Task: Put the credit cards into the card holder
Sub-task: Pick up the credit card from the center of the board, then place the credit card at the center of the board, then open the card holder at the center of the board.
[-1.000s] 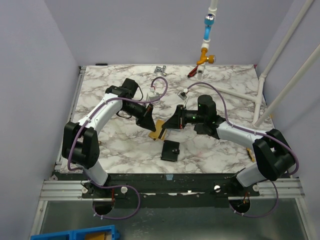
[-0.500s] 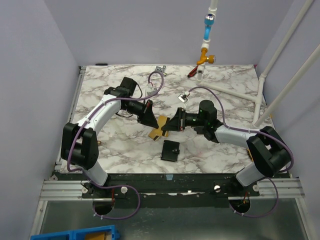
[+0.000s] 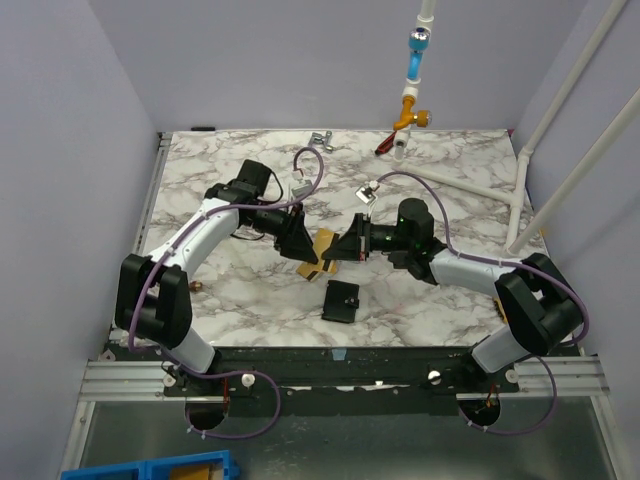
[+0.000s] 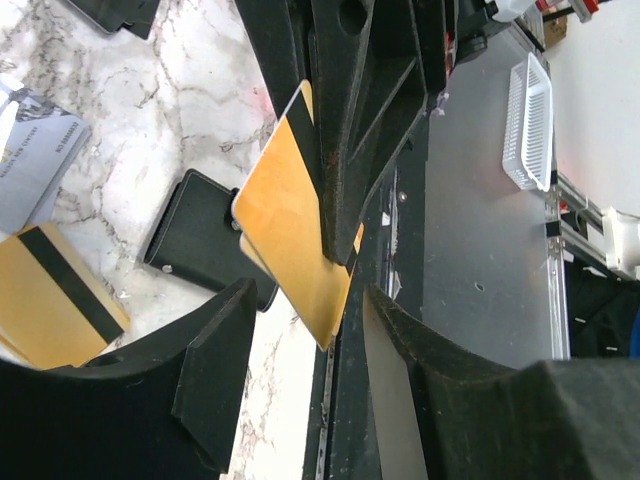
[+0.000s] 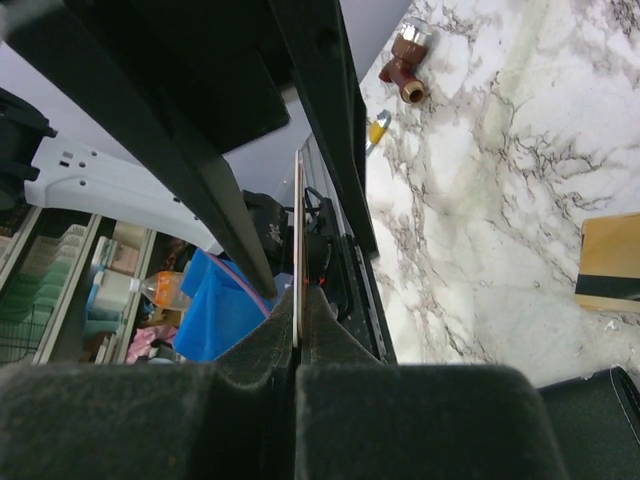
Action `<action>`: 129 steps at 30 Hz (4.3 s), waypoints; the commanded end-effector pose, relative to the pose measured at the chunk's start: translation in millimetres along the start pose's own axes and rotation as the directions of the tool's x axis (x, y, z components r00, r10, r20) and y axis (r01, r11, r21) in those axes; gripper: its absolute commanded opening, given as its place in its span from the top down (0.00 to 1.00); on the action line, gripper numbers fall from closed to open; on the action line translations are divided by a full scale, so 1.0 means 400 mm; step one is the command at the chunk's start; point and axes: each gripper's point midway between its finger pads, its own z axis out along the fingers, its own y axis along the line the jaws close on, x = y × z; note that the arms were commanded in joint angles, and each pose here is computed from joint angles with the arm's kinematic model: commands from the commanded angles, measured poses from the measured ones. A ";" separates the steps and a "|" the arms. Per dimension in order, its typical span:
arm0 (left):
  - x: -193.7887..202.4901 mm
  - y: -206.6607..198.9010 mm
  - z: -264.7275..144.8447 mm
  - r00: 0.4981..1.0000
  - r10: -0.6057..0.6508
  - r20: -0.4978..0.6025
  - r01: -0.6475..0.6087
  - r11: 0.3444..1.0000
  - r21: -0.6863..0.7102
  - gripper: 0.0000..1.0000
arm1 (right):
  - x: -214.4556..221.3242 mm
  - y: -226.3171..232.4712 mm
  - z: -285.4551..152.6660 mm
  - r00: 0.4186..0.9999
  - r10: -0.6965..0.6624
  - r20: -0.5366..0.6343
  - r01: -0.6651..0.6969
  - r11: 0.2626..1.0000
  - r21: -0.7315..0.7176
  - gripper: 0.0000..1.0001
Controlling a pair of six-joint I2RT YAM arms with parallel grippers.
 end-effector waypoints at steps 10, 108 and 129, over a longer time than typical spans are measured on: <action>-0.006 -0.009 0.024 0.998 0.055 0.013 -0.056 0.998 0.032 0.72 | -0.016 0.036 0.010 1.000 -0.021 -0.008 0.021 0.998 -0.052 0.98; 0.096 0.252 -0.034 0.946 -0.323 -0.033 0.246 0.778 -0.577 0.57 | 0.279 -0.287 -0.205 0.916 0.350 -0.198 0.014 0.464 0.886 0.99; 0.092 0.136 0.053 0.970 -0.047 -0.240 -0.077 0.874 -0.480 0.50 | 0.284 -0.259 -0.269 0.907 0.399 -0.133 -0.061 0.437 0.897 0.99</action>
